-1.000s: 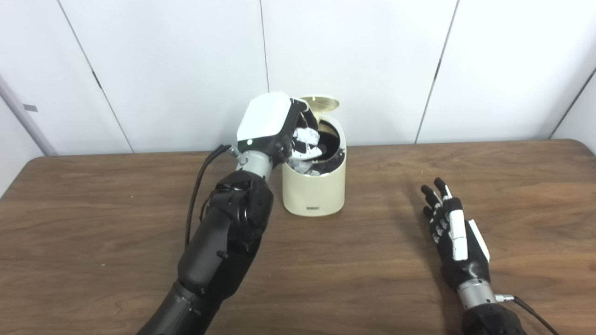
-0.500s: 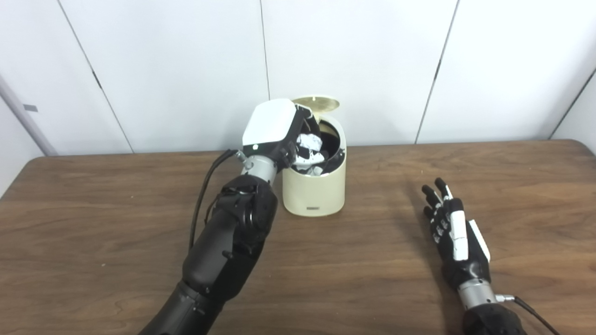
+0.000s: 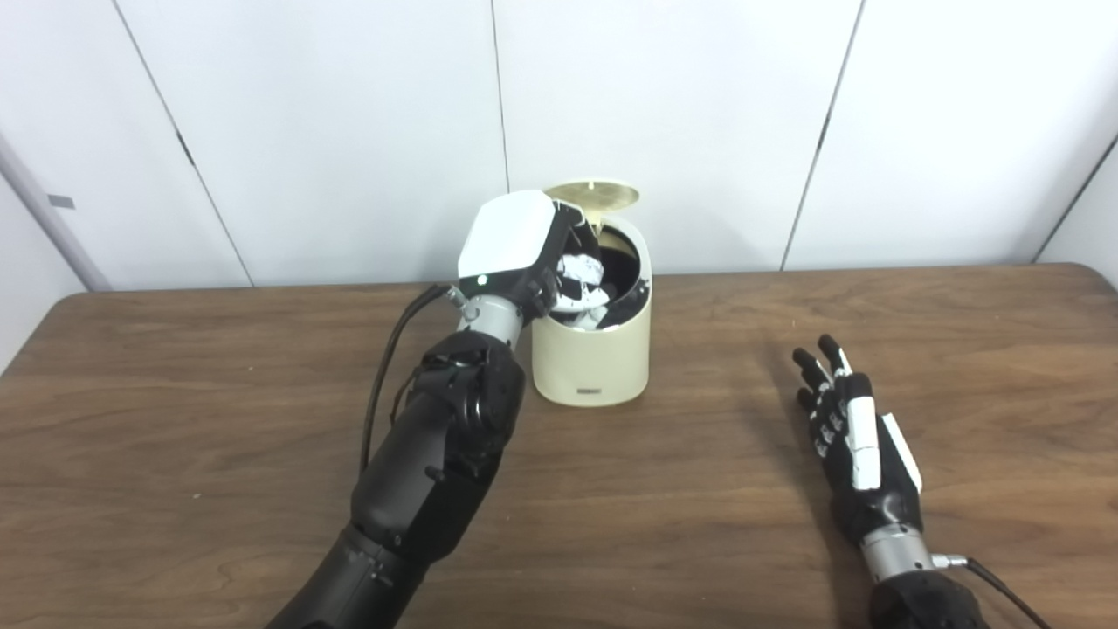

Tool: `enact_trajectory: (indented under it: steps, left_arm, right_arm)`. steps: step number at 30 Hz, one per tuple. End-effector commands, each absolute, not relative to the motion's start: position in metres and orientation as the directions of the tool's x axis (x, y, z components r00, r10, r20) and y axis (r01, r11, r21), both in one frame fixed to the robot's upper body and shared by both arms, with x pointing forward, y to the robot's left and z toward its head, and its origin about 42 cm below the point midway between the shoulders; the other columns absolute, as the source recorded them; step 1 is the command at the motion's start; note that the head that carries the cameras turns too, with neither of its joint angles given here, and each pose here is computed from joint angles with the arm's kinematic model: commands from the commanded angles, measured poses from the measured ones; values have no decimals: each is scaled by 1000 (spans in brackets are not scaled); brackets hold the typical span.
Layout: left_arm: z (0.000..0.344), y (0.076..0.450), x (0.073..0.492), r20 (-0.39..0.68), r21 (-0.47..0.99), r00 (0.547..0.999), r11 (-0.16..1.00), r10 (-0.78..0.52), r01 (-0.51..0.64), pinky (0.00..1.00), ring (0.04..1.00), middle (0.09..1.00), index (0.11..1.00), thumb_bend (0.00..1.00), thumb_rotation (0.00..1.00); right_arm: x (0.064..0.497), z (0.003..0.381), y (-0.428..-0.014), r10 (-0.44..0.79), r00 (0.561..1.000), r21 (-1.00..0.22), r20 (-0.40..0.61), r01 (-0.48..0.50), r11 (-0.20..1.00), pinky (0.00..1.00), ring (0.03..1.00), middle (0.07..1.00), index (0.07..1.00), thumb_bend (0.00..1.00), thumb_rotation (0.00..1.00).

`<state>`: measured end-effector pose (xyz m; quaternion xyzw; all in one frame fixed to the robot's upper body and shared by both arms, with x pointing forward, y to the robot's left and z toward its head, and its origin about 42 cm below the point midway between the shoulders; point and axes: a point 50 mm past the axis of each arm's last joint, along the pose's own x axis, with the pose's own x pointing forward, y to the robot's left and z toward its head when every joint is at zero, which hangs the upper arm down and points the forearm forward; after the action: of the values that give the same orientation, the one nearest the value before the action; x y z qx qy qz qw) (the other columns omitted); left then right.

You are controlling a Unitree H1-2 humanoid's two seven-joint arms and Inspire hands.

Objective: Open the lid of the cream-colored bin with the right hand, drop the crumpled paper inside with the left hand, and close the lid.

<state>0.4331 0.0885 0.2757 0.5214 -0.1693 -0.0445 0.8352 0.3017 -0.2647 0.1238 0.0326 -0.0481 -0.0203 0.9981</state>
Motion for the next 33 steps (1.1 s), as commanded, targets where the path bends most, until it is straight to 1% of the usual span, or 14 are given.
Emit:
enact_trajectory:
  steps: [1,33]
  left_arm:
    - [296,82,439,307,873,914,461,-265,-159,297,404,537,497,469,0]
    - [288,71,453,299,874,910,466,-289,-139,292,392,522,519,468,0]
  right_arm:
    - [294,112,-270,-58,996,74,71,53,996,1000,1000,935,1000,679,1000]
    - [292,112,-273,-68,995,74,68,63,995,1000,1000,913,997,669,1000]
